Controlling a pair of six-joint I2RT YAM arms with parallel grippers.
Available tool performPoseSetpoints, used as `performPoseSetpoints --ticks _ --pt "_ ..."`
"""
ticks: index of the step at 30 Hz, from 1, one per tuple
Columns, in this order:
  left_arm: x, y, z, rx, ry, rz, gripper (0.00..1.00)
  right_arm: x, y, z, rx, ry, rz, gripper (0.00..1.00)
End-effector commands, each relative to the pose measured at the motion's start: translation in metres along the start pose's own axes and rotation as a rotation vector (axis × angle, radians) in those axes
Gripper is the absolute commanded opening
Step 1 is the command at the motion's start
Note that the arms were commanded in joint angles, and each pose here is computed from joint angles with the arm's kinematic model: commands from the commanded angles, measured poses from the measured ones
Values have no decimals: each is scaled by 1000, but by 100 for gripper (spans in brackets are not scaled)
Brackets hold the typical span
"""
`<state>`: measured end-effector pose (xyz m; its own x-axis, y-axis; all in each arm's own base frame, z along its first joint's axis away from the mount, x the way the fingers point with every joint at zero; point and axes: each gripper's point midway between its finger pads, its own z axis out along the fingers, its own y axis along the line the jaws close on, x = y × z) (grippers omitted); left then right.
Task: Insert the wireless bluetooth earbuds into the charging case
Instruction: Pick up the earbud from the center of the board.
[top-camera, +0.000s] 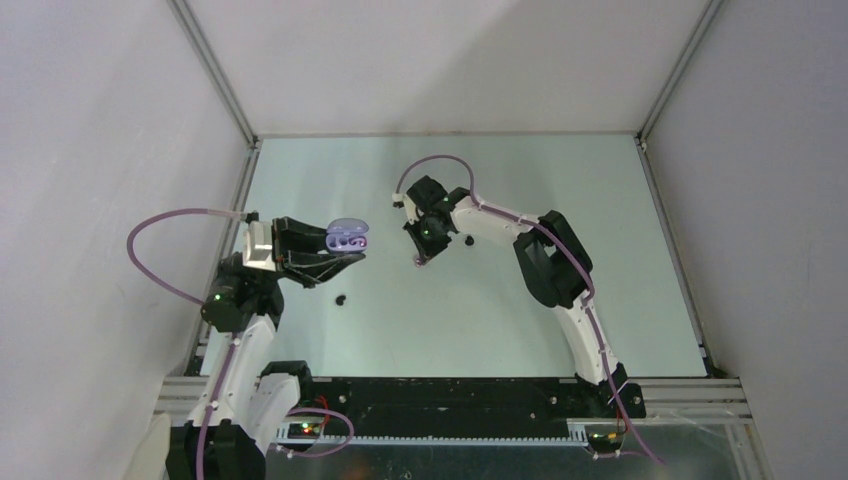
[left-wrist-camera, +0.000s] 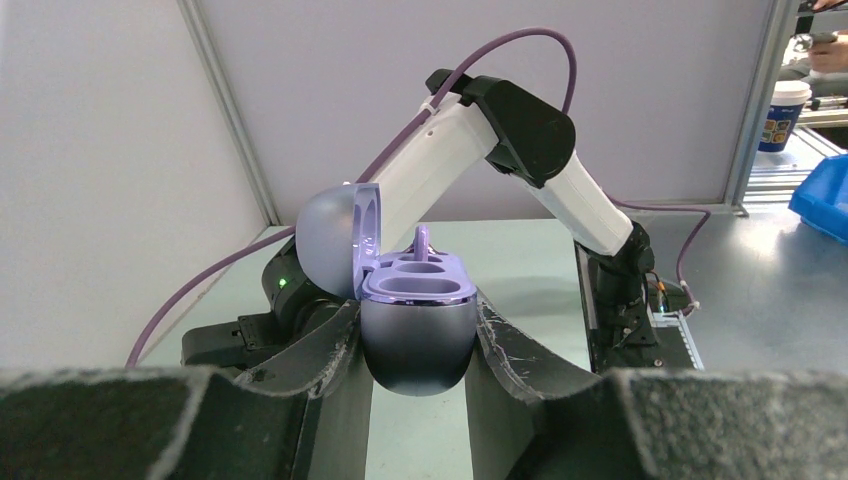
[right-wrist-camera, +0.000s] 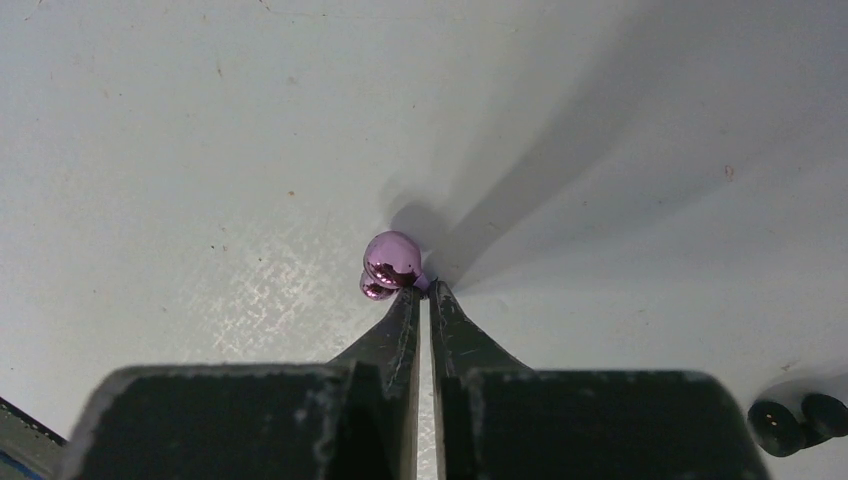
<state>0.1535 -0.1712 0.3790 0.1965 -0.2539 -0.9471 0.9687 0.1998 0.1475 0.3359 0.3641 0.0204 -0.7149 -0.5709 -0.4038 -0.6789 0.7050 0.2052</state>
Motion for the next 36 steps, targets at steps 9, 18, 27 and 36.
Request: performPoseSetpoints --ticks 9,18,27,36 --pt "-6 -4 0 7 -11 72 0 -25 -13 -30 75 -149 -153 0" --pt "-3 3 -1 -14 -19 64 0 -64 -28 -116 255 -333 -292 0" --pt "14 35 -3 -107 12 -15 0 -91 -31 -219 433 -450 -435 0" --pt "49 77 -9 -239 123 -70 0 -110 3 -346 561 -590 -585 0"
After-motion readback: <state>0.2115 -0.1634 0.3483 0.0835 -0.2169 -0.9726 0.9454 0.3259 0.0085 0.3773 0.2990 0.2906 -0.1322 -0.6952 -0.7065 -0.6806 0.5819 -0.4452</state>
